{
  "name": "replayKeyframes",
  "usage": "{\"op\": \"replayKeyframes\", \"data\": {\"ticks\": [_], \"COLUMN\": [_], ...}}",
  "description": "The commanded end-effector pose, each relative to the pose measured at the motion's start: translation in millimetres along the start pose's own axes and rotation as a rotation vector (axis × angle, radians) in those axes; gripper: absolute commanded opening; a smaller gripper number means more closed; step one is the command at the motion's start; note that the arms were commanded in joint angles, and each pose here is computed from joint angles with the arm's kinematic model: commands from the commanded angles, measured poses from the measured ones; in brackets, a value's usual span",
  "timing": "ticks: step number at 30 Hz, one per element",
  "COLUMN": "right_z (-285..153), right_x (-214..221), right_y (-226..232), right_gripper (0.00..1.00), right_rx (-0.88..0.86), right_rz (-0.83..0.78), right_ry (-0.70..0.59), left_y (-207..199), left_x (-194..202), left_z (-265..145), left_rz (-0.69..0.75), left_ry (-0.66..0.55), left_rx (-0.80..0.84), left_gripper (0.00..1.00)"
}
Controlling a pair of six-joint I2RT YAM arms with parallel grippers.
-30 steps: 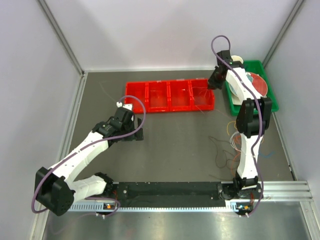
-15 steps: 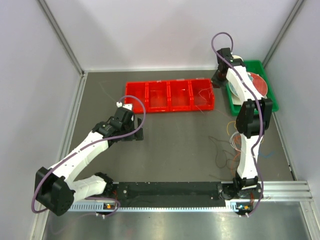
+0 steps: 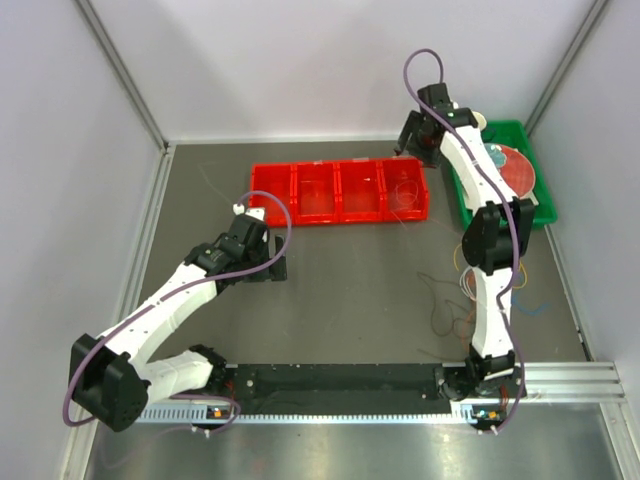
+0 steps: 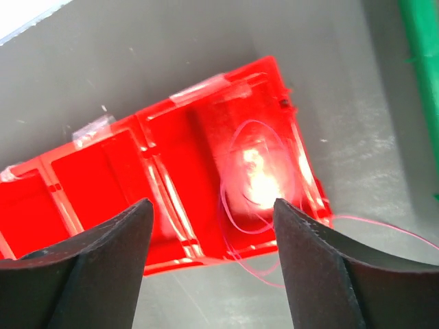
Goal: Untangle the cables
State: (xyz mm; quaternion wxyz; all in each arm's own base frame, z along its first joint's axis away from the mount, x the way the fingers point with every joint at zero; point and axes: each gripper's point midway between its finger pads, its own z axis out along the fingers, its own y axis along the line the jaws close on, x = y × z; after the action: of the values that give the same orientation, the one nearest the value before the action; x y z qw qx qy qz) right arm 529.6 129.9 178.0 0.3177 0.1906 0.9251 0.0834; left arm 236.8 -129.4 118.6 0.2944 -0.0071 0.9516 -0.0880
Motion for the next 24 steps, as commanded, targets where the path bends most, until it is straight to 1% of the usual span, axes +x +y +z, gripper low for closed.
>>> {"op": "replayKeyframes", "data": {"ticks": [1,2,3,4,5,6,8,9,11,12,14,15,17,21,23,24], "right_z": [-64.5,-82.3,-79.2,-83.6,-101.5,-97.4,-105.1,-110.8,-114.0,-117.5,-119.8,-116.5,-117.4,-105.9,-101.0,-96.2], "right_x": [-23.1,-25.5,-11.6,-8.6,-8.5,8.8,22.8,37.6,53.5,67.8,81.6,95.2,104.8,132.9,138.2,150.2], "right_y": [-16.0,-20.5,-33.6,-45.4,-55.6,-73.3,-96.6,-115.8,-135.3,-152.8,-169.3,-182.6,-190.0,-205.5,-212.0,-215.4], "right_gripper": [0.72,0.72,0.72,0.72,0.72,0.72,0.71,0.70,0.68,0.68,0.66,0.66,0.65,0.64,0.63,0.62], "right_rx": [0.051,0.057,0.101,0.150,0.171,0.229,0.292,0.327,0.362,0.389,0.425,0.454,0.453,0.488,0.505,0.500], "right_rz": [-0.025,-0.018,-0.018,-0.007,0.009,0.012,0.055,0.074,0.115,0.134,0.150,0.156,0.157,0.133,0.137,0.142], "right_ry": [-0.098,-0.122,-0.091,-0.101,-0.121,-0.081,-0.065,-0.041,-0.012,0.016,0.042,0.075,0.091,0.163,0.165,0.198], "left_y": [-3.0,-3.2,-2.7,-3.1,-3.5,-3.3,-3.1,-2.6,-3.2,-3.3,-4.4,-5.1,-6.0,-8.1,-8.6,-8.9], "left_x": [-4.5,-5.0,-5.0,-5.0,-5.9,-5.4,-5.0,-4.9,-5.2,-5.4,-4.8,-4.9,-4.3,-2.5,-2.3,-2.5], "left_z": [0.5,0.3,0.6,0.2,0.0,0.3,0.2,0.2,-0.1,-0.4,0.1,0.1,0.7,1.0,0.9,0.9], "left_rz": [-0.006,-0.005,-0.006,-0.005,-0.004,-0.005,-0.005,-0.006,-0.005,-0.005,-0.002,-0.004,0.000,0.005,0.005,0.007], "left_ry": [-0.022,-0.023,-0.023,-0.024,-0.027,-0.026,-0.024,-0.025,-0.027,-0.027,-0.023,-0.023,-0.019,-0.012,-0.010,-0.010], "left_rx": [0.007,0.008,0.007,0.008,0.010,0.009,0.008,0.008,0.010,0.010,0.014,0.017,0.022,0.033,0.035,0.037], "left_gripper": [0.95,0.95,0.95,0.95,0.95,0.95,0.95,0.95,0.95,0.95,0.95,0.95,0.95,0.95,0.95,0.95]}}
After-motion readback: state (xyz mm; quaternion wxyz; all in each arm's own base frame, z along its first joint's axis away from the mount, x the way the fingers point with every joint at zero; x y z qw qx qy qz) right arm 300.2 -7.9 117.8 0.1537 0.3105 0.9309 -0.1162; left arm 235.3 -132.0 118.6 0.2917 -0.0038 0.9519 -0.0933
